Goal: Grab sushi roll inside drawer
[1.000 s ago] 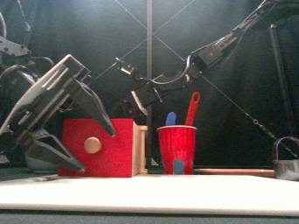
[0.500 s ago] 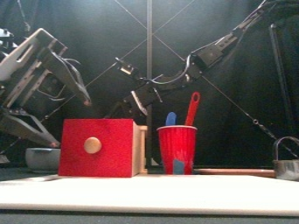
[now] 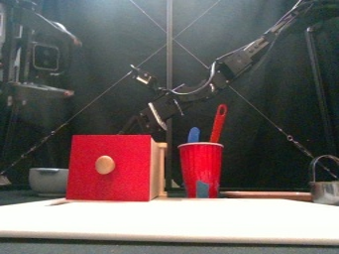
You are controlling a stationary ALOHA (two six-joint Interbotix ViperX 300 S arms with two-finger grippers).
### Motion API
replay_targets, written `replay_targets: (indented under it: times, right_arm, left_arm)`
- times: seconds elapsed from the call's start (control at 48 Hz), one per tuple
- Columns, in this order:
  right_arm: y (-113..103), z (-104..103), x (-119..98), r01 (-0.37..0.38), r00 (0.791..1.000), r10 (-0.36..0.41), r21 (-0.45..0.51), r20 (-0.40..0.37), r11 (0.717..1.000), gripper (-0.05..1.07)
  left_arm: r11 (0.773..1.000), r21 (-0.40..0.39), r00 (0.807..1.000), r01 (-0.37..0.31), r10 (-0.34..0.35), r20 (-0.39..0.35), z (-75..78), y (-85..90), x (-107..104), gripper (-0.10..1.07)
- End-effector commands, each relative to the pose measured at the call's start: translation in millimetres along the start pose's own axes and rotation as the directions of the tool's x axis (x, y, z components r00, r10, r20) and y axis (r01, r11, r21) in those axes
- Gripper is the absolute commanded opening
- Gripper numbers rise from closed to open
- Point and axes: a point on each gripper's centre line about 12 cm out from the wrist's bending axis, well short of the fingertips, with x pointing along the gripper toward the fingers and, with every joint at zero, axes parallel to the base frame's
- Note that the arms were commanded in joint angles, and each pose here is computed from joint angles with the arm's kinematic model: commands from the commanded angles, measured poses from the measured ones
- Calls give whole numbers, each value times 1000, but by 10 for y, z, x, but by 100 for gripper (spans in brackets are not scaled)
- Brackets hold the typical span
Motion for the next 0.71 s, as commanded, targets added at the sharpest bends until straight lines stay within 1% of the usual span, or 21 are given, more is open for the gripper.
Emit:
replay_targets:
  times: [0.0,0.125,0.146,0.229,0.292,0.396,0.458,0.521,0.604,0.688]
  right_arm:
    - [13,145,-79,0,1000,0,-6,19,1000,1]
    - [58,377,-179,-3,997,4,-15,71,1000,1]
    - [62,392,-187,-4,997,5,-14,75,1000,1]
    - [88,540,-276,-5,994,8,-22,108,1000,1]
    - [97,655,-351,-5,991,7,-14,135,1000,1]
    - [127,834,-498,-8,984,9,-9,177,1000,1]
    - [151,942,-630,-12,981,11,6,192,1000,1]
    - [162,1023,-753,-16,981,9,36,195,999,1]
    - [211,1084,-921,-34,985,15,105,173,994,1]
    - [288,1084,-1053,-54,989,33,146,147,988,1]
  left_arm:
    - [993,99,995,59,-66,70,168,-72,-27,100]
    - [966,249,989,66,-97,115,293,-38,-59,100]
    - [957,284,987,62,-101,126,325,-30,-62,100]
    - [927,372,983,46,-108,149,405,-10,-66,100]
    - [898,440,979,25,-111,170,473,15,-71,100]
    - [839,543,973,-29,-101,208,597,80,-83,100]
    - [803,591,967,-78,-84,242,697,140,-96,100]
    - [780,615,960,-114,-73,271,775,181,-116,100]
    - [754,644,956,-129,-79,284,825,188,-136,100]
    - [730,672,956,-128,-90,280,829,191,-158,100]
